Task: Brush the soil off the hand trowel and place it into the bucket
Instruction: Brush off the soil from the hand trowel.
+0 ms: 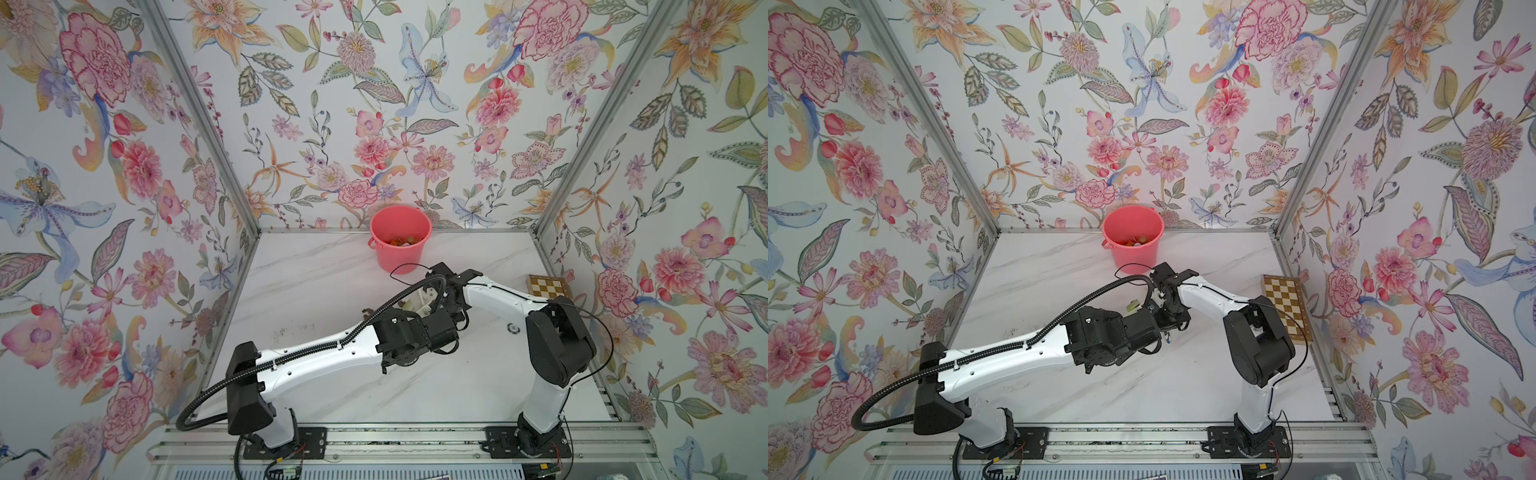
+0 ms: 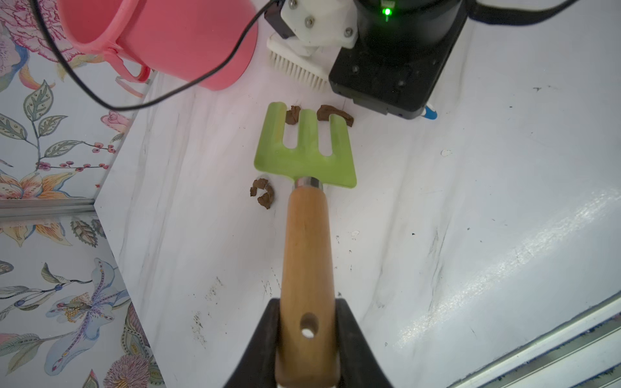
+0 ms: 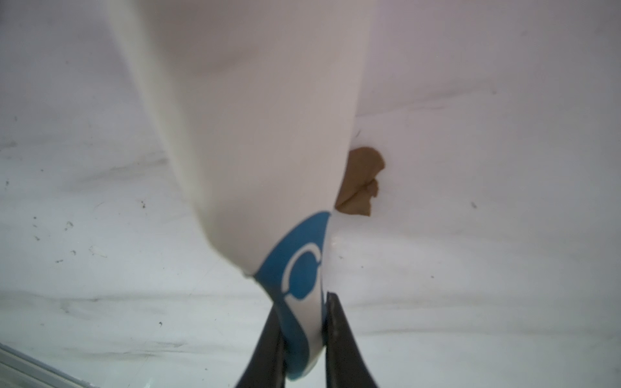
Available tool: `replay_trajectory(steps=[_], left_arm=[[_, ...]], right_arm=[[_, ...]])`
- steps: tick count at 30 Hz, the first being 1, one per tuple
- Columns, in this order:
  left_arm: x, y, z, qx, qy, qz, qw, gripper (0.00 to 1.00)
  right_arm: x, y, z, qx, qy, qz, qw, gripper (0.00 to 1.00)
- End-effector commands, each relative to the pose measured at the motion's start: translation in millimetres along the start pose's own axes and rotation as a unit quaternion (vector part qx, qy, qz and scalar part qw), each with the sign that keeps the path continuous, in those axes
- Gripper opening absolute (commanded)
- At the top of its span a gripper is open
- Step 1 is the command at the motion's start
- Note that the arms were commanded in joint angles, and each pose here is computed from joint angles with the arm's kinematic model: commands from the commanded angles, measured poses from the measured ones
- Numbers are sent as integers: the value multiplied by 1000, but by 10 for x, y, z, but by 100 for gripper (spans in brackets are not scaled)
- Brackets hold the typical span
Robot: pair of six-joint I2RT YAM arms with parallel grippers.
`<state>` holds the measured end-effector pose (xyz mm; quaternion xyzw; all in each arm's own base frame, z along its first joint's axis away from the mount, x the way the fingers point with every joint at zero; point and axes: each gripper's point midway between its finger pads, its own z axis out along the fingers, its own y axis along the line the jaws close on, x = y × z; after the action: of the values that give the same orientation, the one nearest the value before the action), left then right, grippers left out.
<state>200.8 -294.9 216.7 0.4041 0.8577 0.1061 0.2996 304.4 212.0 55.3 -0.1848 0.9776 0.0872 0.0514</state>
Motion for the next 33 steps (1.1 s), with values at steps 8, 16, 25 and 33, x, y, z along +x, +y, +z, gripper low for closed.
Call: replay_trajectory(steps=[8, 16, 25, 33], left_arm=[[-37, 288, -175, 103, -31, -222, 969, 0], [-442, 773, -389, 280, -176, -577, 746, 0], [-554, 928, -386, 408, -186, -733, 512, 0], [-646, 886, -303, 451, -161, -773, 416, 0]], right_arm=[[-198, -77, -801, -74, -134, 58, 986, 1], [-185, 8, -1144, -118, -252, 92, 956, 1], [-102, 278, -1243, -98, -331, 57, 937, 1], [-89, 412, -1343, -46, -385, 22, 922, 2]])
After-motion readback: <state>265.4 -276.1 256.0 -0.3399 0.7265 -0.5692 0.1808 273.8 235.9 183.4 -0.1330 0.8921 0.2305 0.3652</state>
